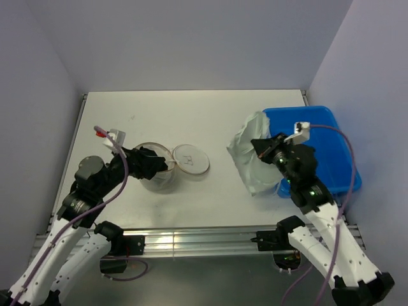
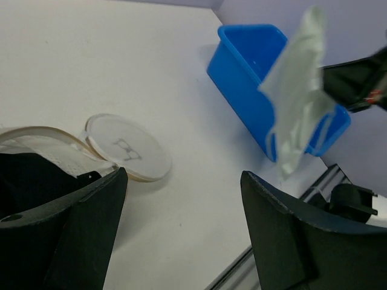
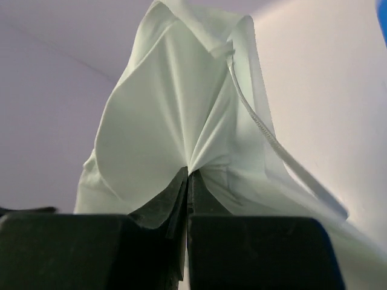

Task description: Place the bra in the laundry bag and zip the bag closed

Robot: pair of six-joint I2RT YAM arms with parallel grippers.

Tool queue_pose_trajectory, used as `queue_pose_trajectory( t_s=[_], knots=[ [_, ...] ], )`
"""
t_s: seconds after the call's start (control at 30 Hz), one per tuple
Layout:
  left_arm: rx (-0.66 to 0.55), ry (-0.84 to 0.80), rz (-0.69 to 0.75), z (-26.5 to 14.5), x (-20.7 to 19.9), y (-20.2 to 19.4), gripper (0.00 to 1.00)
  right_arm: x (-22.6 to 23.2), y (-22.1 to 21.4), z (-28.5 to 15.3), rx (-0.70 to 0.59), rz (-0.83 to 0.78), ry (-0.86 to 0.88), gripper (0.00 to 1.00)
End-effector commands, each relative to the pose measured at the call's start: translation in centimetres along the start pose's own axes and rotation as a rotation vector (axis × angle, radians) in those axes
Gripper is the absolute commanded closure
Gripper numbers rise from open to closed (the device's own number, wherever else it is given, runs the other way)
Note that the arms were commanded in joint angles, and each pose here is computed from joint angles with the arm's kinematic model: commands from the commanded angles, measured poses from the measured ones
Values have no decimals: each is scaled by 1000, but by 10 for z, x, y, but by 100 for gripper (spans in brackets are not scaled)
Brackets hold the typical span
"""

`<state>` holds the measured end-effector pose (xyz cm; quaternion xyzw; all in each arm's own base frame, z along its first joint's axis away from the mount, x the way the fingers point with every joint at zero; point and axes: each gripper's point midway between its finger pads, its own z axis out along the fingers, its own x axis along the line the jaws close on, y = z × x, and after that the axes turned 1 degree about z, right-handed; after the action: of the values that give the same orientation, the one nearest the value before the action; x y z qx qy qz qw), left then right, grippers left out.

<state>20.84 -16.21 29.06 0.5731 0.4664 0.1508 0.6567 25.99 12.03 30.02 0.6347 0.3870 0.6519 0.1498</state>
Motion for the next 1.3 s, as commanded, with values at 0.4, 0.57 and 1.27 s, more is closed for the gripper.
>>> queue_pose_trajectory(
  t_s=[0.4,0.57,1.27],
  knots=[
    [140,-51,-165,102,-47,-26,25,-13,-19,58,116,-167,-42,33],
    [243,32,-133,166,-43,-59,28,-29,-32,27,94,-173,-29,63],
    [586,103,-133,300,35,-169,34,-82,-88,-9,115,-140,-29,83]
  ],
)
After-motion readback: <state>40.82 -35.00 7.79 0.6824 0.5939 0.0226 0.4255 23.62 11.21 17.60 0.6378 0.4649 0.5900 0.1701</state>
